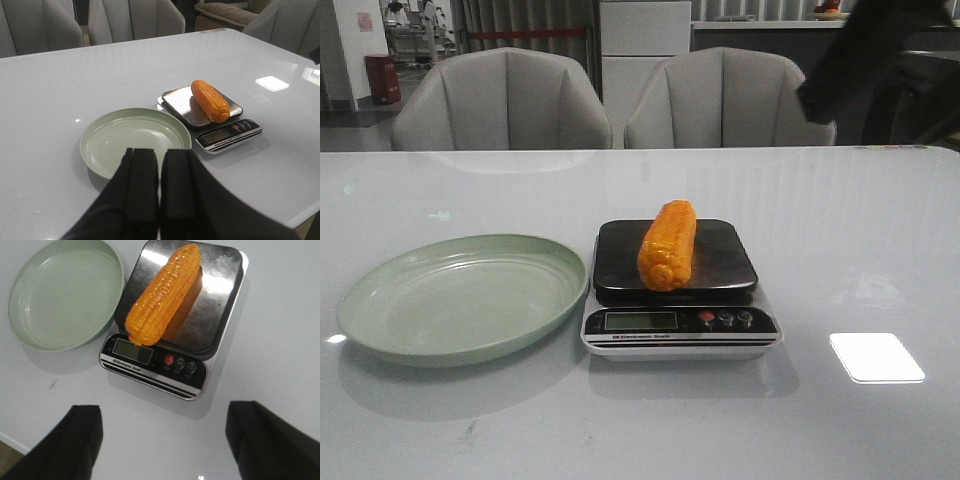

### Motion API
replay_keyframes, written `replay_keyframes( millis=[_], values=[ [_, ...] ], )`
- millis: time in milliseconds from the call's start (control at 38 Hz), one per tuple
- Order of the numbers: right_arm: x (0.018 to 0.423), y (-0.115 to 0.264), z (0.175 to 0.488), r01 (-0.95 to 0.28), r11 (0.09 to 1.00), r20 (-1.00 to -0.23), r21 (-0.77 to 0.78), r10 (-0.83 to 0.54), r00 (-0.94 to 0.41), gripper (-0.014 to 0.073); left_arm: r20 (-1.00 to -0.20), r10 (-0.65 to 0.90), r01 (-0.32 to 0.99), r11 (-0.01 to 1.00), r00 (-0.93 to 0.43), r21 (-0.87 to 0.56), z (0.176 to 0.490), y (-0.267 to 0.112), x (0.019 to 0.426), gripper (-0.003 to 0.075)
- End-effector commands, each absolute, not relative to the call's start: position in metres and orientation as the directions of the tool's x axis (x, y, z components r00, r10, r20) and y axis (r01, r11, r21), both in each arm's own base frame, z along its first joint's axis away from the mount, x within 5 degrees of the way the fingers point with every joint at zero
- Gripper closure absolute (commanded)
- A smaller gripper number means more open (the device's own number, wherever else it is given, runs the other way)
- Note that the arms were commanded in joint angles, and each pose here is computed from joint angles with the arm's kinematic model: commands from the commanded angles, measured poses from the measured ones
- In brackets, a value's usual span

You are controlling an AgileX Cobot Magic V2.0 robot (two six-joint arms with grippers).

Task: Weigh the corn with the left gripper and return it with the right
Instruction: 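Lower the right gripper over the corn on the scale and close it, then carry the corn with the right gripper back over the green plate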

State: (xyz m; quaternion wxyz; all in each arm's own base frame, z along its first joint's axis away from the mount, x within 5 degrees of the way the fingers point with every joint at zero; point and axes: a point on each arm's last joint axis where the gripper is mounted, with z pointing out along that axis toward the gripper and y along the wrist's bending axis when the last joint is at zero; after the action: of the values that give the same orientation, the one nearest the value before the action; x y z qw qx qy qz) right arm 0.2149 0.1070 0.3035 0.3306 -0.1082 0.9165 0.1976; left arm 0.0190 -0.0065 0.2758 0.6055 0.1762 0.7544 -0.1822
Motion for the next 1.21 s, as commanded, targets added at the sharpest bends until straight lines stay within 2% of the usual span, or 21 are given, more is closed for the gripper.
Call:
replay_keyframes(
  millis=[0, 132, 395, 579, 658, 842, 1079, 1184],
  values=[
    [0.236, 0.122, 0.324, -0.349, 0.882, -0.692, 0.317, -0.037, -0.721, -0.0013, -0.992, -0.001, 0.495, 0.866, -0.125, -0.063, 0.291, -0.007, 0.019, 0.0607],
    [0.267, 0.14, 0.328, -0.306, 0.872, -0.662, 0.381, 0.027, -0.749, -0.0011, -0.992, -0.001, 0.495, 0.866, -0.125, -0.063, 0.291, -0.007, 0.019, 0.0607],
    [0.305, 0.189, 0.323, -0.301, 0.868, -0.602, 0.396, -0.002, -0.798, -0.0011, -0.992, -0.001, 0.495, 0.866, -0.125, -0.063, 0.291, -0.007, 0.019, 0.0607],
    [0.328, 0.202, 0.308, -0.141, 0.943, -0.541, 0.303, 0.049, -0.839, -0.0011, -0.992, -0.001, 0.495, 0.866, -0.125, -0.063, 0.291, -0.007, 0.019, 0.0607],
    [0.335, 0.206, 0.299, -0.058, 0.954, -0.508, 0.294, 0.104, -0.855, -0.0011, -0.992, -0.001, 0.495, 0.866, -0.125, -0.063, 0.291, -0.007, 0.019, 0.0607],
    [0.344, 0.217, 0.279, 0.012, 0.955, -0.444, 0.297, 0.149, -0.884, -0.0011, -0.992, -0.001, 0.495, 0.866, -0.125, -0.063, 0.291, -0.007, 0.019, 0.0607],
    [0.352, 0.235, 0.256, 0.016, 0.969, -0.375, 0.245, 0.11, -0.921, -0.0008, -0.992, -0.001, 0.495, 0.866, -0.125, -0.063, 0.291, -0.007, 0.019, 0.0607],
    [0.352, 0.24, 0.246, 0.017, 0.975, -0.348, 0.223, 0.096, -0.933, 0.0051, -0.992, -0.001, 0.495, 0.866, -0.125, -0.063, 0.291, -0.007, 0.019, 0.0607]
  ],
)
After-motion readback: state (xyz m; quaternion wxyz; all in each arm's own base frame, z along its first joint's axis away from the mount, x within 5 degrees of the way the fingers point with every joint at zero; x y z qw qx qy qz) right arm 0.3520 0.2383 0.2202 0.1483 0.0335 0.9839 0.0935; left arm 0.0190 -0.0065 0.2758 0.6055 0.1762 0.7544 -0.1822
